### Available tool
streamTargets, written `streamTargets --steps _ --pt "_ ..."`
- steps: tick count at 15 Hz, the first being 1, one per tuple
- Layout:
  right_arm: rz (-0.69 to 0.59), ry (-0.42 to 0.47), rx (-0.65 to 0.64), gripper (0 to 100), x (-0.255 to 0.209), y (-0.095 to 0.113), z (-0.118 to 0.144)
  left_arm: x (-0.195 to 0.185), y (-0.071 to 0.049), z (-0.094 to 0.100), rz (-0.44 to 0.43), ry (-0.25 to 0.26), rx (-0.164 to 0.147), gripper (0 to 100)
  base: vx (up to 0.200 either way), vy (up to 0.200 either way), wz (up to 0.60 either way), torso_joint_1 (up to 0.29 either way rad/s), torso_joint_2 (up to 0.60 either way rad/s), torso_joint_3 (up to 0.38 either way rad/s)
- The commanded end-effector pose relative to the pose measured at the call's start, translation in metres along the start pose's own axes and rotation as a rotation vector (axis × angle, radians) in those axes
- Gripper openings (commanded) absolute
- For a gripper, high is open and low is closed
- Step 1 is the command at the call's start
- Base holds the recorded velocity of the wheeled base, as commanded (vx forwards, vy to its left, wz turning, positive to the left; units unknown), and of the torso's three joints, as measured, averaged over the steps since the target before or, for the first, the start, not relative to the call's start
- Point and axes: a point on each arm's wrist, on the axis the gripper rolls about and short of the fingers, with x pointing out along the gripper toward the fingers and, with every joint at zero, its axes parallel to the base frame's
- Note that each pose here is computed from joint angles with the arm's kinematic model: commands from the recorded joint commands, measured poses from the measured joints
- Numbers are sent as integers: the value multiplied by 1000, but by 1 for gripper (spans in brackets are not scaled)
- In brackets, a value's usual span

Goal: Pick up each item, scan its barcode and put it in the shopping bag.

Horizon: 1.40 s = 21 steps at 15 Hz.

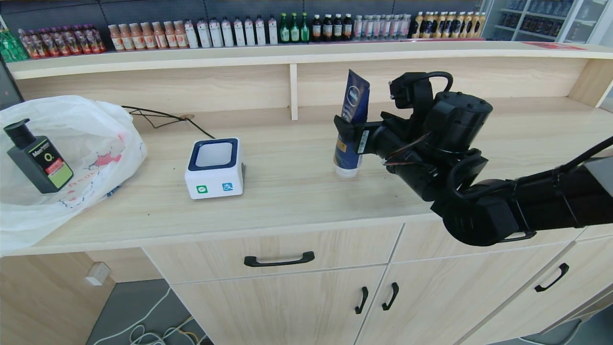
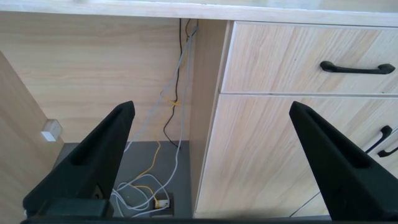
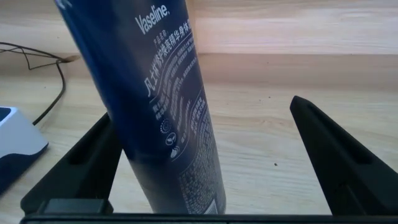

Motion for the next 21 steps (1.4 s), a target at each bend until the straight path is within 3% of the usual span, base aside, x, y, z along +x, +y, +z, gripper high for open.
streamTargets --steps 1,20,21 --pt "1 13 -3 100 3 1 -8 0 0 0 0 0 0 100 0 0 0 0 0 0" --pt "-20 36 -7 100 14 3 -28 0 0 0 2 0 0 100 0 0 0 0 0 0" --pt "-20 35 -7 0 14 3 -28 0 0 0 0 0 0 100 0 0 0 0 0 0"
